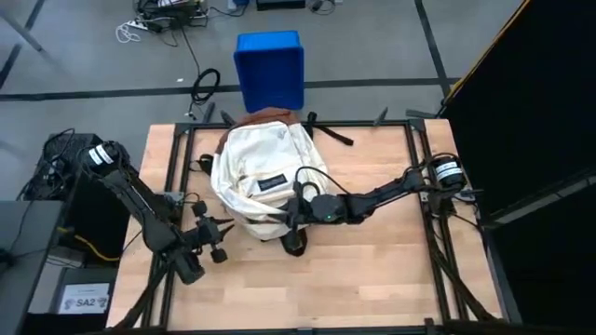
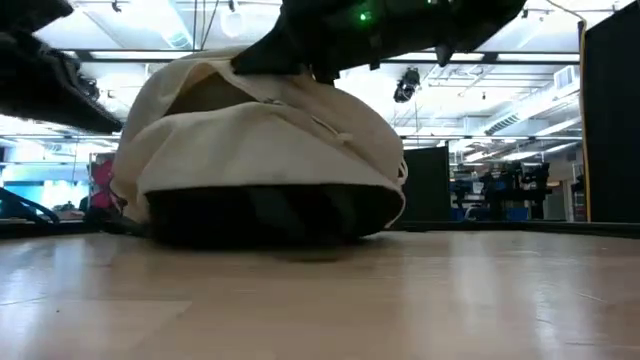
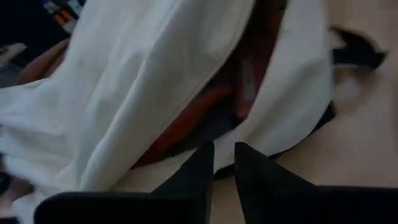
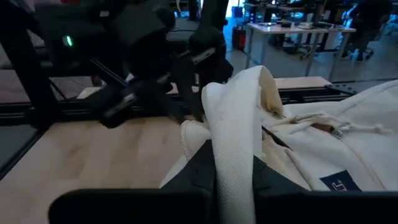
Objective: Unpack backpack
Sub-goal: Close the white backpack
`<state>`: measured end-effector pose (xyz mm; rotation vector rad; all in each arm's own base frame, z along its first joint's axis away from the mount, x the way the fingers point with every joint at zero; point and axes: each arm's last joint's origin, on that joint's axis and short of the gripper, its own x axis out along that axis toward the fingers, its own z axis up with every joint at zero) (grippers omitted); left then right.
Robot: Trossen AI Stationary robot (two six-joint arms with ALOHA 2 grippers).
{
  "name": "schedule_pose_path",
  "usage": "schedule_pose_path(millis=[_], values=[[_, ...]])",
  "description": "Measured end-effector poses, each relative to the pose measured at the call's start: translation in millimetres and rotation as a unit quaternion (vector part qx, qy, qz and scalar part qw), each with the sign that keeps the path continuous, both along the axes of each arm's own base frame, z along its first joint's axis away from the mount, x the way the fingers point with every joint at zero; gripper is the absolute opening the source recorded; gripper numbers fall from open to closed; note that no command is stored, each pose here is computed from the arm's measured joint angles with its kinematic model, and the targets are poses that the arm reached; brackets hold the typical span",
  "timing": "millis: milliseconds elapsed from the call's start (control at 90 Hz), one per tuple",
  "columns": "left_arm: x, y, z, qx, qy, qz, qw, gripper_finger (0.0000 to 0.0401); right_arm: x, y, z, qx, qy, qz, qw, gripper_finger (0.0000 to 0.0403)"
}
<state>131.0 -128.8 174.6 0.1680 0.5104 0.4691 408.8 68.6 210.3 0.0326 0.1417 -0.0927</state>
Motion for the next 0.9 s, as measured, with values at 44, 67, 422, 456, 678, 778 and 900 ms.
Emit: schedule_pose_path(millis=[44,67,422,456,678,778,900], values=[[3.8,0.0,5.3,-0.003,0.001,-0.014,1.0,0.0043,0.0,0.2,-0.1,0.0,0.0,0.002,1.0,0.0],[5.5,0.0,8.2,-0.005,0.001,-0.022,1.0,0.0045,0.0,0.3,-0.1,0.0,0.001,0.003,1.0,0.0],[36.2,22.4,16.8,-0.095,-0.025,-0.141,0.985,0.0067,0.2,0.9,-1.1,-0.001,0.004,0.016,1.0,0.0],[40.2,26.1,15.2,-0.105,-0.036,-0.155,0.982,0.0068,0.2,1.0,-1.1,-0.001,0.004,0.016,1.0,0.0],[56.0,49.9,15.0,-0.1,-0.051,-0.159,0.981,0.0068,0.4,1.1,-0.9,-0.001,0.004,0.019,1.0,0.0],[61.8,60.2,13.9,-0.122,-0.044,-0.166,0.978,0.0068,0.3,1.1,-1.0,-0.001,0.004,0.019,1.0,0.0],[69.1,70.1,10.2,-0.152,-0.032,-0.182,0.971,0.0068,0.4,1.2,-1.6,-0.001,0.006,0.02,1.0,0.0]])
